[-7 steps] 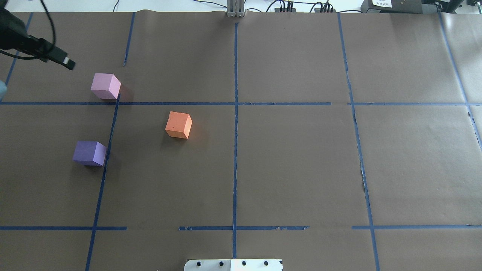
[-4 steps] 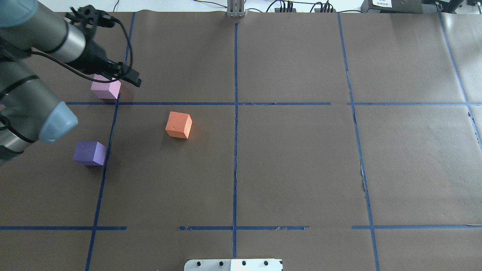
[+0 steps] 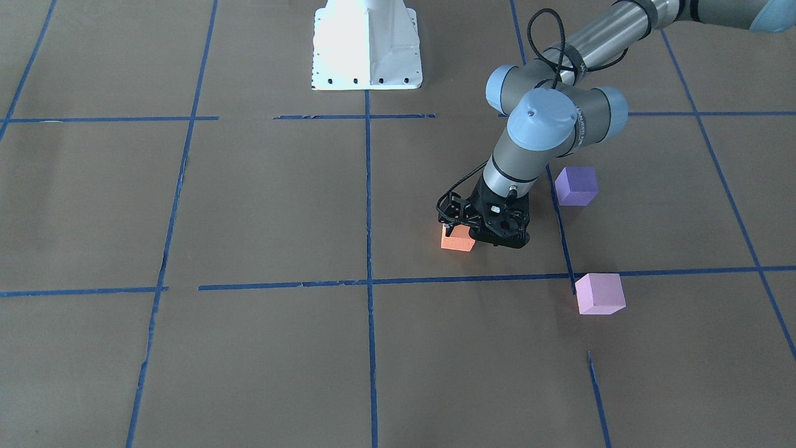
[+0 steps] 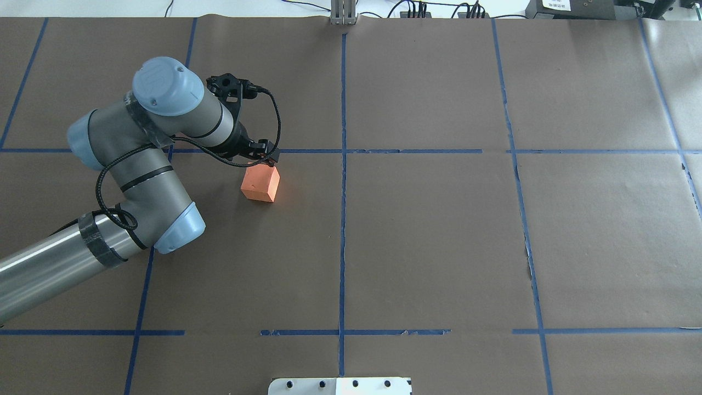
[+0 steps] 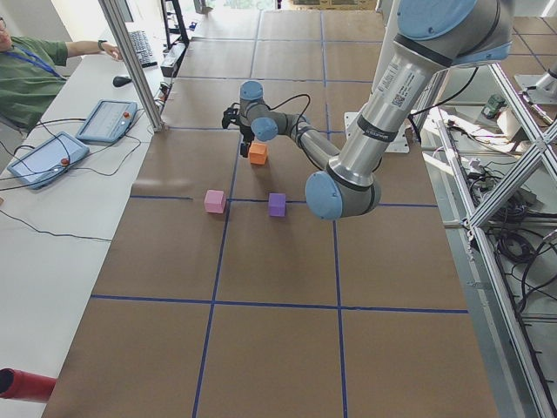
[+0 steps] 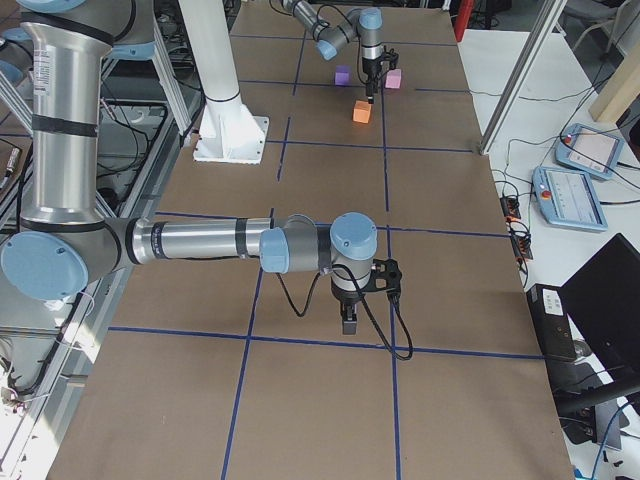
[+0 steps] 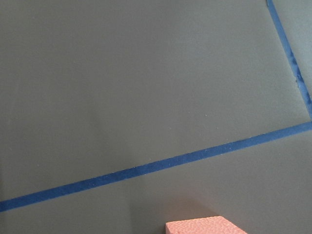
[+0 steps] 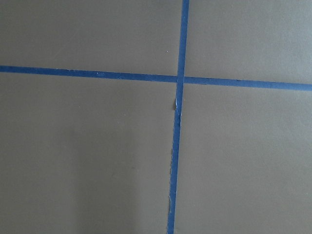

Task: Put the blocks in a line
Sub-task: 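Move the left gripper over the orange cube and lower onto it, then close the left gripper on the orange cube and lift it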

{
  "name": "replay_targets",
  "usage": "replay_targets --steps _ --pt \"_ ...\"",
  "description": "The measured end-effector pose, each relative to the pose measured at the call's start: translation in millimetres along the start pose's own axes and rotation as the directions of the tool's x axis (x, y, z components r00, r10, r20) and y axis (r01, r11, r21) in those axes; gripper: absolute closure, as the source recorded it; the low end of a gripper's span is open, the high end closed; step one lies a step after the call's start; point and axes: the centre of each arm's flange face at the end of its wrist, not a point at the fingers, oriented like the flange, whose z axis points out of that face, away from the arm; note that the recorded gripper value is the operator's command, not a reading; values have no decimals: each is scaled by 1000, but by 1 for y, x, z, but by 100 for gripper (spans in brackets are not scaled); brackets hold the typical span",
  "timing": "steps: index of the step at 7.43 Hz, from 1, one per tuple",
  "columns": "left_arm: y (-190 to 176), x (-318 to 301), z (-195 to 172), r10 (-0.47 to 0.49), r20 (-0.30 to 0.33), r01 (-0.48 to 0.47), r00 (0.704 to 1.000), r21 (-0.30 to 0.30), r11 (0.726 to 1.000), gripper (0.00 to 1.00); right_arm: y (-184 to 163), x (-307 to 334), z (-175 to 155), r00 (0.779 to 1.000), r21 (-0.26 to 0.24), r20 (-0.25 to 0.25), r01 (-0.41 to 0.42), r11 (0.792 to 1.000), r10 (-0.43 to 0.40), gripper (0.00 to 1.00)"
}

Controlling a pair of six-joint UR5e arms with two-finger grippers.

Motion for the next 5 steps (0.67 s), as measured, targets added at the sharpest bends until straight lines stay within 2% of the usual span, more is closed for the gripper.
replay_targets --steps 1,2,3,4,5 --pt "7 7 11 -14 3 15 1000 -19 1000 0 0 0 0 1000 0 0 0 1000 0 0" --pt "16 12 24 -29 9 29 1000 -41 999 11 0 0 0 1000 0 0 0 1000 0 0" --pt "24 16 34 -39 15 40 999 -58 997 63 0 0 0 1000 0 0 0 1000 0 0" --pt "28 17 39 -43 18 44 999 -68 997 100 0 0 0 1000 0 0 0 1000 0 0" --pt "29 18 41 -46 21 47 999 -75 996 100 0 0 0 1000 0 0 0 1000 0 0"
